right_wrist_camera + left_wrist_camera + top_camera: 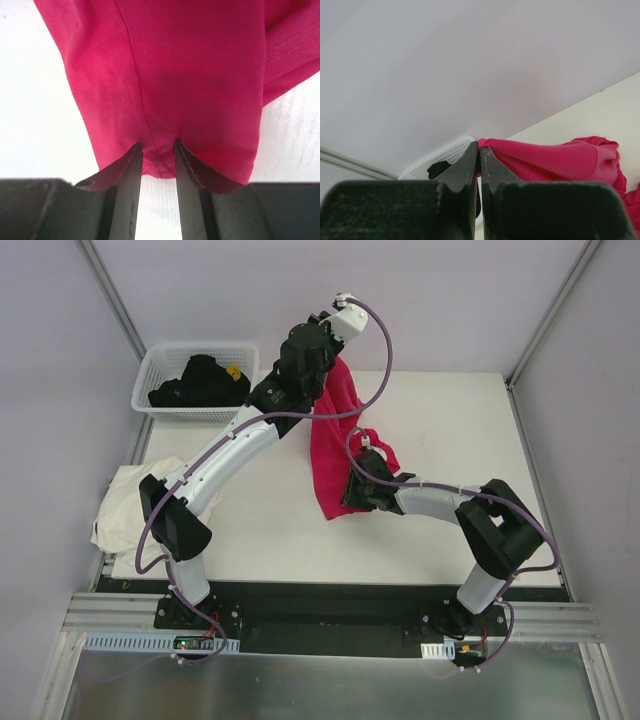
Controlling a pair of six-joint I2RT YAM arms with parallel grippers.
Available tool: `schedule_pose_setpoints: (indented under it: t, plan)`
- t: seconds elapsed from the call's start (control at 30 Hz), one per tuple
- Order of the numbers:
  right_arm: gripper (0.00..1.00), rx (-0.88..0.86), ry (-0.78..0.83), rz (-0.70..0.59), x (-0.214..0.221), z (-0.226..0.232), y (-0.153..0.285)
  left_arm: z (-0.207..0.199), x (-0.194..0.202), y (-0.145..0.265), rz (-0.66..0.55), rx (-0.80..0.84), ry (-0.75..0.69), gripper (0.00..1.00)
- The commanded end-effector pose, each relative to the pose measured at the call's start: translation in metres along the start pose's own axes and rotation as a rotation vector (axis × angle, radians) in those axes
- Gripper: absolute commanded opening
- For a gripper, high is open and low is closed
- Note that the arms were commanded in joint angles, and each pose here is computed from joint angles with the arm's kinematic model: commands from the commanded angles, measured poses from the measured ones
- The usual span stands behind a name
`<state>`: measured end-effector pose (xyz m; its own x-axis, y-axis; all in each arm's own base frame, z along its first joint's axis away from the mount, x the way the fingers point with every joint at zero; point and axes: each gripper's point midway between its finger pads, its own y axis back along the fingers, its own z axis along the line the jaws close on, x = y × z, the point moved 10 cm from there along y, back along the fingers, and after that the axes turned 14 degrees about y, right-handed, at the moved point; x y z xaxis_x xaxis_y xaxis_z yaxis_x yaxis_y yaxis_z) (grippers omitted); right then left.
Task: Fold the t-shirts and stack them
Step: Flatten out the tshirt
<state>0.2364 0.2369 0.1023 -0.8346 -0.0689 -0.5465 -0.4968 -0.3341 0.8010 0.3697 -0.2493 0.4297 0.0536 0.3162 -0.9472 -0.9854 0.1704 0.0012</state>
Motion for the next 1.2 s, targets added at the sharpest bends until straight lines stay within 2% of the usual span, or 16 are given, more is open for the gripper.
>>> schedule_pose_setpoints:
  t: [0.0,0.37,0.6,1.17]
  plan:
    - [0.36,0.104,0.01,0.12,0.02,-0.016,0.002,0.014,-0.024,0.01,-0.088,-0.027,0.071,0.0]
    - [0.42,0.161,0.073,0.099,0.005,-0.019,0.049,0.012,-0.022,0.008,-0.087,-0.027,0.064,0.0]
    - [0.44,0.165,0.081,0.119,0.009,-0.019,0.061,0.012,-0.02,0.007,-0.085,-0.024,0.068,0.0]
    - [0.47,0.129,0.131,0.184,0.019,0.011,0.043,0.009,-0.017,0.006,-0.084,-0.01,0.082,0.0]
